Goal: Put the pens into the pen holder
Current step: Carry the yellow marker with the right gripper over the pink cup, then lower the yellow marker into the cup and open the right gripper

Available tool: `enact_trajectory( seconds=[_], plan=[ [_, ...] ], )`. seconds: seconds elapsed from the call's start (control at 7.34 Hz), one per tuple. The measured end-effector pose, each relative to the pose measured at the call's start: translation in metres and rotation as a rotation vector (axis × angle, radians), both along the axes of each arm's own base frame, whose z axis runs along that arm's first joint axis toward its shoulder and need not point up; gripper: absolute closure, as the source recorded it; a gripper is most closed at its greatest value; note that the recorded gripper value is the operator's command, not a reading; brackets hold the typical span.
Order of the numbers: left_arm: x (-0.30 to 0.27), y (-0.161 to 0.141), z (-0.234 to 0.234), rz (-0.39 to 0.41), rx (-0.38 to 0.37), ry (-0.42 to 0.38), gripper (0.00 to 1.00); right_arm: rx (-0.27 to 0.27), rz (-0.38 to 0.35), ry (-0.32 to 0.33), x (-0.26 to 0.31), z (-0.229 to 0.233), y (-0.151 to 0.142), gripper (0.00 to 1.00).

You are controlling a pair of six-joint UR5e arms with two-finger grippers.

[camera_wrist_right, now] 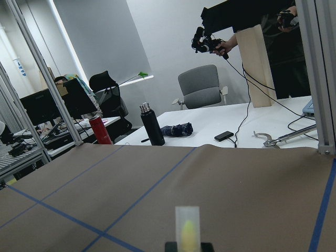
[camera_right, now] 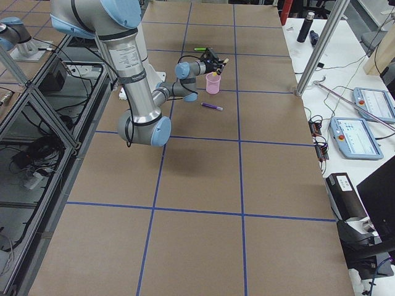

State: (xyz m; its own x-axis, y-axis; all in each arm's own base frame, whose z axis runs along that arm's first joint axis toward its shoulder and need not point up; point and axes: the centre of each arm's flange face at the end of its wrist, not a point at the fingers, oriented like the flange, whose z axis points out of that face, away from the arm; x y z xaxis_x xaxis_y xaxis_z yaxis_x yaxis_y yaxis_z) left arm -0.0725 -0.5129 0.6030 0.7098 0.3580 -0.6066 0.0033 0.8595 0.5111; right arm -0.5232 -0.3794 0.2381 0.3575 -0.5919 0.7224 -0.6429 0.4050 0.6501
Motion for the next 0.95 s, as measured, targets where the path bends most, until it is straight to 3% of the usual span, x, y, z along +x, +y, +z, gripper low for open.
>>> enact_trajectory(
  seconds=[0.14,0.27,0.68,0.82,0.95],
  plan=[
    [0.0,0.0,0.0,0.0,0.0,0.0,0.0,0.0,0.001,0.008,-0.003,-0.001,0.002,0.13],
    [0.0,0.0,0.001,0.0,0.0,0.0,0.0,-0.004,0.008,0.005,-0.005,-0.004,0.004,0.01],
    [0.0,-0.003,-0.003,0.0,0.007,0.001,0.0,-0.022,0.034,0.003,-0.007,-0.014,0.006,0.01],
    [0.001,-0.004,-0.008,0.001,0.035,0.001,0.0,-0.05,0.038,0.021,-0.006,-0.021,0.003,0.01],
    [0.006,-0.004,-0.014,0.01,0.082,0.002,0.0,-0.124,0.044,0.036,-0.003,-0.029,-0.005,0.01]
  ],
)
